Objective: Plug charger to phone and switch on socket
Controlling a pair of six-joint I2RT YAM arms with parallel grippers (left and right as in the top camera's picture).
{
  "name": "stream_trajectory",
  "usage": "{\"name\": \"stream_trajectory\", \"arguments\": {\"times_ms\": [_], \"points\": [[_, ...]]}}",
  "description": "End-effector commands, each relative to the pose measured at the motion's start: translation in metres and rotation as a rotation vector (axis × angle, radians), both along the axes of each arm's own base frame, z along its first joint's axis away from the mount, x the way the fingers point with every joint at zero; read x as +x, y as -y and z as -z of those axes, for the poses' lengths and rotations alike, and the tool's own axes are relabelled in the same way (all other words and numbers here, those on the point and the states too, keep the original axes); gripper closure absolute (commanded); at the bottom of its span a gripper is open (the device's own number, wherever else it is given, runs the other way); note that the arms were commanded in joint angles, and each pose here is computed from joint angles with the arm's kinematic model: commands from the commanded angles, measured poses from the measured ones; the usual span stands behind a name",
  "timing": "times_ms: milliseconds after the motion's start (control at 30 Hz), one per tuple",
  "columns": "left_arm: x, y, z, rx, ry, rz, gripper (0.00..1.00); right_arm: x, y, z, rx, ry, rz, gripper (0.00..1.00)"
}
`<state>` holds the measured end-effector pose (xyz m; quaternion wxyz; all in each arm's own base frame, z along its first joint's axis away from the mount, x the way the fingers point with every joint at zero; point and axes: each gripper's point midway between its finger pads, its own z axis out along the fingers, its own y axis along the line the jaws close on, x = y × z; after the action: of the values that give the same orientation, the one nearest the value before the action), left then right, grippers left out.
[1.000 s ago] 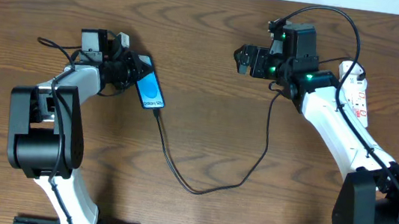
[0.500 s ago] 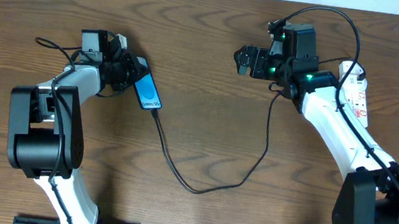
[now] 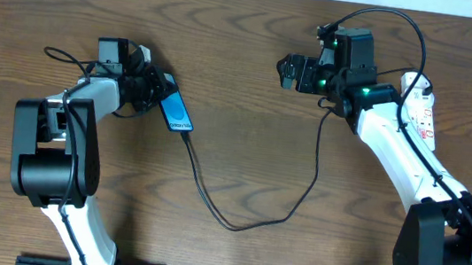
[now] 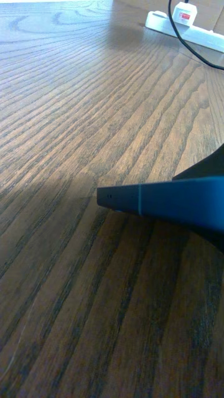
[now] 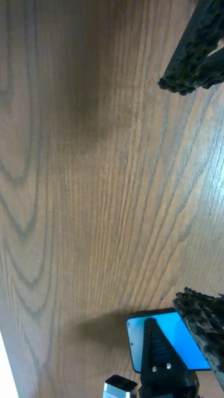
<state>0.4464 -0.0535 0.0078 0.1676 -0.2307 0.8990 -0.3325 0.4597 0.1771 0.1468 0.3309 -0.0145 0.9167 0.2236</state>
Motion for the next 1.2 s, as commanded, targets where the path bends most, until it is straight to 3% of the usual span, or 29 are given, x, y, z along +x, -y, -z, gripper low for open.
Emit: {"name": "stream_trajectory", "arguments": {"times_ms": [0,233,400,800,933,1167], "points": [[0.002,-0.003,0.007,0.022,-0.003,0.003,0.93,0.003,0.005,-0.014,-0.002,0.035,0.006,0.01],[0.002,-0.003,0.007,0.022,-0.002,0.003,0.91,0.003,0.005,-0.014,-0.002,0.035,0.006,0.01],[0.002,-0.003,0.007,0.022,-0.003,0.003,0.79,0.003,0.005,-0.014,-0.002,0.035,0.006,0.01],[0.002,-0.003,0.007,0.022,-0.003,0.003,0.65,0.004,0.005,-0.014,-0.002,0.036,0.006,0.01],[0.001,-0.004,0.007,0.023,-0.006,0.002,0.56,0.004,0.005,-0.014,-0.001,0.037,0.006,0.01],[-0.013,-0.027,0.028,0.156,-0.116,-0.081,0.48,0.003,0.005,-0.014,-0.002,0.035,0.006,0.01]]}}
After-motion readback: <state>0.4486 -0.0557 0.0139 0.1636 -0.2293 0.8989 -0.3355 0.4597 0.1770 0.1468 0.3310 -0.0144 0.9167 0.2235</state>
